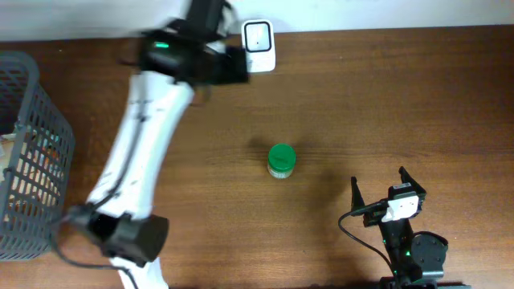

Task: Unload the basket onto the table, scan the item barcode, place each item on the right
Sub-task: 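Place the green-lidded jar on the table center and release, then reach the left gripper back into the basket and grasp the grain bag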

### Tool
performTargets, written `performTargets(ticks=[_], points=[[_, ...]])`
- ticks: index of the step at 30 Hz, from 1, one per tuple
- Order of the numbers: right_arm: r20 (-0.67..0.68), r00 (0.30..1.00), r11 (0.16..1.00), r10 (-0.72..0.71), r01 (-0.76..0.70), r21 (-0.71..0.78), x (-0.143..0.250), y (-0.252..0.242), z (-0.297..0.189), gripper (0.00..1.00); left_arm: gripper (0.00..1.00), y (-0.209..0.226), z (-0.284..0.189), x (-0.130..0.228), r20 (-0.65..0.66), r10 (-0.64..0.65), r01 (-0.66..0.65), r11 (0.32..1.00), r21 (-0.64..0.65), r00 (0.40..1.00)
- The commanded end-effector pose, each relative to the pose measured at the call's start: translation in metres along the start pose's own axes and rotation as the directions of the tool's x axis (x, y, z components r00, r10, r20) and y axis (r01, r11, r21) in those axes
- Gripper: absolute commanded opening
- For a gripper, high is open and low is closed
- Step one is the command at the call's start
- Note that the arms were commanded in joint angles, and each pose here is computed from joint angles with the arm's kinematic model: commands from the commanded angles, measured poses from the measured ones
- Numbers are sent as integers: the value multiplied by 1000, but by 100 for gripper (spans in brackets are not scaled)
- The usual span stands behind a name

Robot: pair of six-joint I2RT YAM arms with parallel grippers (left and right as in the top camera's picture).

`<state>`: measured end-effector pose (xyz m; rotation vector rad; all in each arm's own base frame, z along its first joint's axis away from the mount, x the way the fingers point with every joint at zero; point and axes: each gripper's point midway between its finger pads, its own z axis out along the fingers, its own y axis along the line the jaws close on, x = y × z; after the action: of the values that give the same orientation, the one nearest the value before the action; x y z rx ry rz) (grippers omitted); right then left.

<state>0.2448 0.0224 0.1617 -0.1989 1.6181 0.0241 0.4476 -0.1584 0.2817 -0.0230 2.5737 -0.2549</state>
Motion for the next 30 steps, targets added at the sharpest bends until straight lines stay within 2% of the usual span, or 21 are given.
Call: performTargets(ticks=[1,4,7,8,10,13,16,17,18,19,21,24,25,30], points=[[-3,1000,1000,1,-1,-1,2,1,0,98,93,112,-103,-45,257,-135,190,960,-203,957],[-3,1000,1000,1,-1,-1,2,1,0,98,91,223,-172,-42,422,-322,462,839,-287,847],[-3,1000,1000,1,-1,-1,2,1,0,98,93,338,-222,-6,543,-472,700,620,-356,694],[-4,1000,1000,1,-1,-1,2,1,0,98,94,360,-227,3,556,-493,731,574,-369,669],[-3,1000,1000,1,-1,-1,2,1,0,98,94,421,-224,41,552,-582,802,439,-404,597],[-3,1000,1000,1,-1,-1,2,1,0,98,92,467,-194,83,477,-687,827,363,-429,549],[-4,1000,1000,1,-1,-1,2,1,0,98,91,499,-165,121,398,-712,788,365,-495,579],[-3,1000,1000,1,-1,-2,2,1,0,98,91,507,-156,131,370,-708,768,384,-513,601],[-3,1000,1000,1,-1,-1,2,1,0,98,91,518,-137,140,303,-671,712,491,-503,677],[-4,1000,1000,1,-1,-1,2,1,0,98,92,526,-124,147,275,-640,680,557,-476,717],[-3,1000,1000,1,-1,-1,2,1,0,98,93,545,-103,159,249,-586,628,635,-450,771],[-4,1000,1000,1,-1,-1,2,1,0,98,93,562,-78,171,206,-544,571,678,-463,813],[-4,1000,1000,1,-1,-1,2,1,0,98,93,567,-58,177,139,-499,501,728,-468,855],[-4,1000,1000,1,-1,-1,2,1,0,98,94,590,-16,179,121,-462,461,754,-468,879]])
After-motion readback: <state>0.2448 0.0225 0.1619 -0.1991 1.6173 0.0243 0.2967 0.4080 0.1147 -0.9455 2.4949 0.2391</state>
